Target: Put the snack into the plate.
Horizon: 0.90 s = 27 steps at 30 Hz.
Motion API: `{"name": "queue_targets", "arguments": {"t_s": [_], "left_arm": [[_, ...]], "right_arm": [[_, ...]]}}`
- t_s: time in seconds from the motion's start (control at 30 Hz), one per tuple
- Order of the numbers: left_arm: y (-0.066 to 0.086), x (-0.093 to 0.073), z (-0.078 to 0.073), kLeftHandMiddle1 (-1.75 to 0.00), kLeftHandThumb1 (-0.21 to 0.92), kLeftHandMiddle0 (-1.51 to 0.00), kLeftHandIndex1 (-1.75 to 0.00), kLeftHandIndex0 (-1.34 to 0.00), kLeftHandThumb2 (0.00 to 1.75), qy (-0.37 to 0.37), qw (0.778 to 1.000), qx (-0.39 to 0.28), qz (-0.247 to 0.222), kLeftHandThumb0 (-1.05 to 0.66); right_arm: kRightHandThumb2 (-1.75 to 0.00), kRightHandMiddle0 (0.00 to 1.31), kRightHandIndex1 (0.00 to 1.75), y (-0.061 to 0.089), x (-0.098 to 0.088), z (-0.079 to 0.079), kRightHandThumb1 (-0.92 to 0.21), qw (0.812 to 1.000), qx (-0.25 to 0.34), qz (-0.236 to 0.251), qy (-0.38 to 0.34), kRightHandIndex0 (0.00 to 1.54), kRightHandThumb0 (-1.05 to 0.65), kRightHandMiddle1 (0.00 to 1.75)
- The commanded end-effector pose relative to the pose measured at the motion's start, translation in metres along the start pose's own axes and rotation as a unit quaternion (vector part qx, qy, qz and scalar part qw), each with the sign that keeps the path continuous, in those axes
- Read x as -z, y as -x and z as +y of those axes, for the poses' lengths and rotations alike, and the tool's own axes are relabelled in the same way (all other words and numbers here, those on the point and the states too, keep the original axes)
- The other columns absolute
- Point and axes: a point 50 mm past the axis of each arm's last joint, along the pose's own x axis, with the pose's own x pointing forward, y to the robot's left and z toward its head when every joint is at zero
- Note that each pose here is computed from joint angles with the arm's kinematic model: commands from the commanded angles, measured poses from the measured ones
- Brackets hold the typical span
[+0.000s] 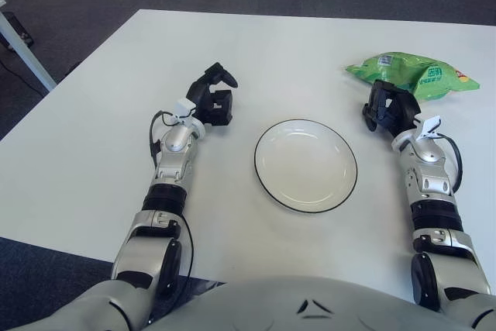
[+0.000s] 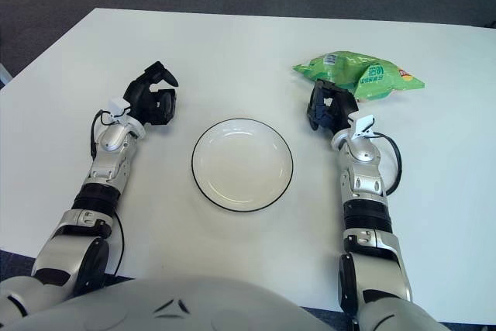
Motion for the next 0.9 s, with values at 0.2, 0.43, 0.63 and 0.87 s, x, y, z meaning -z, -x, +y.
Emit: {"name": "queue_targets", "arguments": {"t_s": [0.2,0.43,0.63,0.87], "left_arm": [[0.0300,0.0361,-0.0031,-1.75,0.40,-1.26,-1.75,-0.55,1.22,0.037,0.996,-0.024,0.076,-0.45],[0.0297,0.0364,-0.0033,-1.75,0.40,-1.26,-1.75,-0.55,1.22,0.036,0.996,-0.024,0.077,-0.45],[0.0294,0.0364,-0.0035,-1.75,0.41,-1.25,-1.75,-0.54,1.21,0.034,0.996,-0.020,0.077,-0.45],[0.0283,0.0366,-0.0051,-1.75,0.41,-1.25,-1.75,-0.54,1.20,0.030,0.997,-0.019,0.075,-0.45]], "right_arm": [[-0.99,1.03,1.75,0.0098,0.0248,0.0038,-0.68,0.999,0.024,0.041,0.004,1.33,-0.44,1.75],[-1.02,0.97,1.75,0.0099,0.0248,0.0057,-0.62,0.999,0.031,0.028,0.025,1.29,-0.44,1.75],[-1.02,0.94,1.75,0.0102,0.0246,0.0071,-0.60,0.998,0.028,0.020,0.047,1.27,-0.44,1.75],[-1.02,0.94,1.75,0.0109,0.0237,0.0072,-0.59,0.997,0.026,0.016,0.067,1.26,-0.45,1.75]]}}
